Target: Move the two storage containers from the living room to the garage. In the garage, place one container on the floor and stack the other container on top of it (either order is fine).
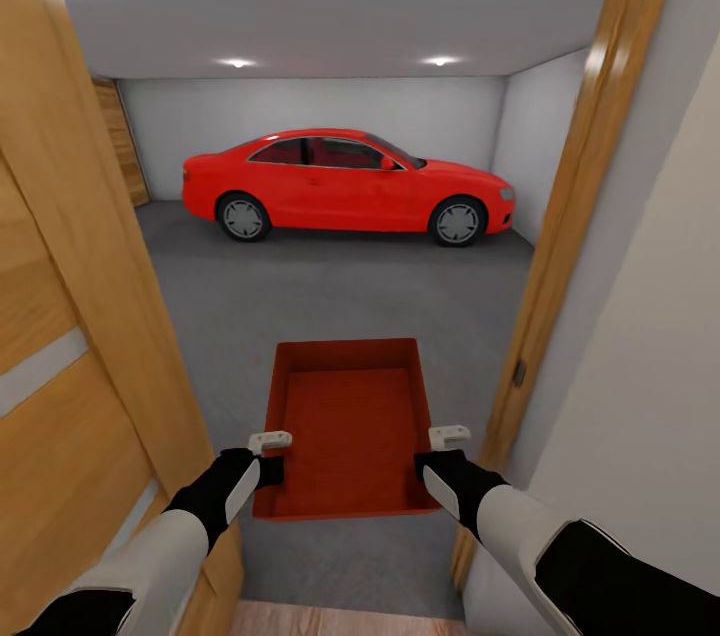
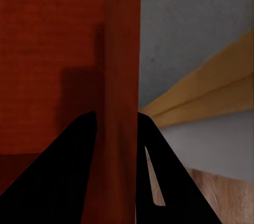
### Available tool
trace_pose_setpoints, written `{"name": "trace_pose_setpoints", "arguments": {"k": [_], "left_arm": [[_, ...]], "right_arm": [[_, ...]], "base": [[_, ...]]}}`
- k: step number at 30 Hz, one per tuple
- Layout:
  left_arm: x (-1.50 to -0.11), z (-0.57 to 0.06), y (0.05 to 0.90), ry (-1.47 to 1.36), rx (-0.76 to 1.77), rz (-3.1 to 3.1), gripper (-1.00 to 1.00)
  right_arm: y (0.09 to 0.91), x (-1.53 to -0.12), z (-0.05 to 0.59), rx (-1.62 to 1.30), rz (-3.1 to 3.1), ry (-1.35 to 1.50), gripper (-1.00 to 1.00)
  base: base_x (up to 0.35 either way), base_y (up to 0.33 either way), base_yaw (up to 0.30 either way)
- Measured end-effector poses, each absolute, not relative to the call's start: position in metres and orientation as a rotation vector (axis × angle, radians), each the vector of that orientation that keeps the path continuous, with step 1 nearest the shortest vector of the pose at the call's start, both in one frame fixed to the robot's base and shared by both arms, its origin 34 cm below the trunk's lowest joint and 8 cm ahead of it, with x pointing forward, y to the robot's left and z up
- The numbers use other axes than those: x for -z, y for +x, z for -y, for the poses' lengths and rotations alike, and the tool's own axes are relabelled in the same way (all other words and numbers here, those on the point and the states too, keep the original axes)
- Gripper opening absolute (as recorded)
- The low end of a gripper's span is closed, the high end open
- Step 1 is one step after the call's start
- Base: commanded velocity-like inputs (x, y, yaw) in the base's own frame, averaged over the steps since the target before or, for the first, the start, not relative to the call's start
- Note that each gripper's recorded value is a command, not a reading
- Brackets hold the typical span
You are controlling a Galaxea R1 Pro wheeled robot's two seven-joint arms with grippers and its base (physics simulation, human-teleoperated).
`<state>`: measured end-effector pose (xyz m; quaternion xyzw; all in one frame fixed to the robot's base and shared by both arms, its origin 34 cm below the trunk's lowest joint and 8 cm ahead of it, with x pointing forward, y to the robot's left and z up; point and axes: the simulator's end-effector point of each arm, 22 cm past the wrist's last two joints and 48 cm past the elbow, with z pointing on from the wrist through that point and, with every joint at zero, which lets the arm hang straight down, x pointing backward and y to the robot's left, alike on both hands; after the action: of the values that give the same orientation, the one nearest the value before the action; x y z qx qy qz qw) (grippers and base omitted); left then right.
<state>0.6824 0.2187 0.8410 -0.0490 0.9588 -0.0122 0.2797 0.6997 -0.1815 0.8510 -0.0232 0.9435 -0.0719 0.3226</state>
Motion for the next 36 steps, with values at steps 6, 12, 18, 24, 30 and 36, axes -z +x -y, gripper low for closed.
{"name": "trace_pose_setpoints", "arguments": {"k": [6, 12, 18, 24, 30, 36], "left_arm": [[-0.8409, -0.2187, 0.6825, -0.132, 0.033, -2.571, -1.00], [-0.8409, -0.2187, 0.6826, -0.132, 0.033, -2.571, -1.00], [-0.8409, -0.2185, 0.6826, -0.132, 0.033, -2.571, -1.00], [-0.8411, -0.2186, 0.6827, -0.131, 0.032, -2.571, -1.00], [-0.8410, -0.2186, 0.6823, -0.129, 0.031, -2.572, -1.00], [-0.8410, -0.2190, 0.6825, -0.131, 0.032, -2.572, -1.00]], "right_arm": [[0.6999, -0.8509, 0.1815, 0.189, -2.477, -0.061, -1.00], [0.7000, -0.8510, 0.1815, 0.189, -2.476, -0.061, -1.00], [0.6999, -0.8509, 0.1817, 0.189, -2.477, -0.061, -1.00], [0.7000, -0.8510, 0.1816, 0.189, -2.476, -0.061, -1.00], [0.6994, -0.8506, 0.1816, 0.188, -2.478, -0.060, -1.00], [0.6996, -0.8508, 0.1812, 0.188, -2.477, -0.061, -1.00]], "base": [[0.052, 0.020, 0.000], [0.003, 0.001, -0.038], [0.000, 0.000, -0.134], [0.000, 0.000, -0.120], [0.023, 0.084, -0.004], [0.080, 0.197, 0.000]]}}
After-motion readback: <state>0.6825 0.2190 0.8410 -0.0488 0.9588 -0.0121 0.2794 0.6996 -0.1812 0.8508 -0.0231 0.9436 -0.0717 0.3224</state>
